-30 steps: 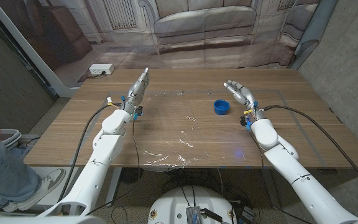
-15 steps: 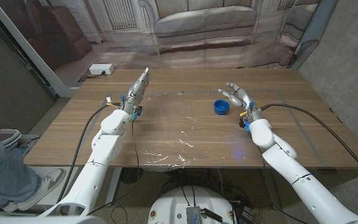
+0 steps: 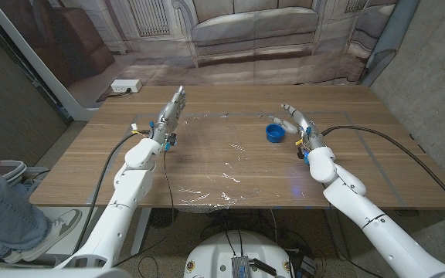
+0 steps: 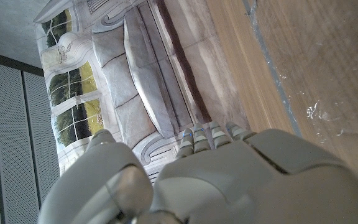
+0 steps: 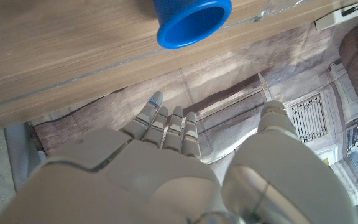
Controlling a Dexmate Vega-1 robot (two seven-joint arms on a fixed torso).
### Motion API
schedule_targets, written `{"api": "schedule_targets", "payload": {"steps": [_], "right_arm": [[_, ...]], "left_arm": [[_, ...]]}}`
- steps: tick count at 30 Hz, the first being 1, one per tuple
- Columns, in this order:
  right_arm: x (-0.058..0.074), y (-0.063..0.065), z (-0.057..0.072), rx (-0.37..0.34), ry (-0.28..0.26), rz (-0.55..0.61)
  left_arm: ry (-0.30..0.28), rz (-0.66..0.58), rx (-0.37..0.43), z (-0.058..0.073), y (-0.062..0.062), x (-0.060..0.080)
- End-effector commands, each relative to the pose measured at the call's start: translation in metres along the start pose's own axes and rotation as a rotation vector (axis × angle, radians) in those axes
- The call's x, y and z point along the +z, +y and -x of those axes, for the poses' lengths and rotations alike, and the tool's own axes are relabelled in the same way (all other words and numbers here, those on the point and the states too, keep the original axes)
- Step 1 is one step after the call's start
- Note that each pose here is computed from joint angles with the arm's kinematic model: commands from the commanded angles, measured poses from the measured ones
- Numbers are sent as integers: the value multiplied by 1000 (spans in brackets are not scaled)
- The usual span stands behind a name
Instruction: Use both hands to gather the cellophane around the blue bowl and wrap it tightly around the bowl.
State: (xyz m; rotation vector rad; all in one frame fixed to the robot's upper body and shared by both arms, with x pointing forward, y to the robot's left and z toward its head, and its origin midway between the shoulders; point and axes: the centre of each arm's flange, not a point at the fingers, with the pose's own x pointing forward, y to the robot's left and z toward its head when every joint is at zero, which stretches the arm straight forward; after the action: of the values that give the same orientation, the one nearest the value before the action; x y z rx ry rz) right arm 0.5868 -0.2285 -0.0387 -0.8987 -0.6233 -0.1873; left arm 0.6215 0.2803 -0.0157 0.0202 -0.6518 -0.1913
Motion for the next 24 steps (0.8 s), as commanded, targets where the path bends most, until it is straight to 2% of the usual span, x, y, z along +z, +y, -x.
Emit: {"api": "schedule_targets", "payload": {"steps": [1,13,24], "right_arm": [[5,3,-5,39,11,116],[14,15,-7,89,14,232],[16,24,-10,120,36,315]], "left_arm": [[-11,32,10,7,2,-2],[-27,32,15,11,9,7],[-53,93,43,14,11,4]]}}
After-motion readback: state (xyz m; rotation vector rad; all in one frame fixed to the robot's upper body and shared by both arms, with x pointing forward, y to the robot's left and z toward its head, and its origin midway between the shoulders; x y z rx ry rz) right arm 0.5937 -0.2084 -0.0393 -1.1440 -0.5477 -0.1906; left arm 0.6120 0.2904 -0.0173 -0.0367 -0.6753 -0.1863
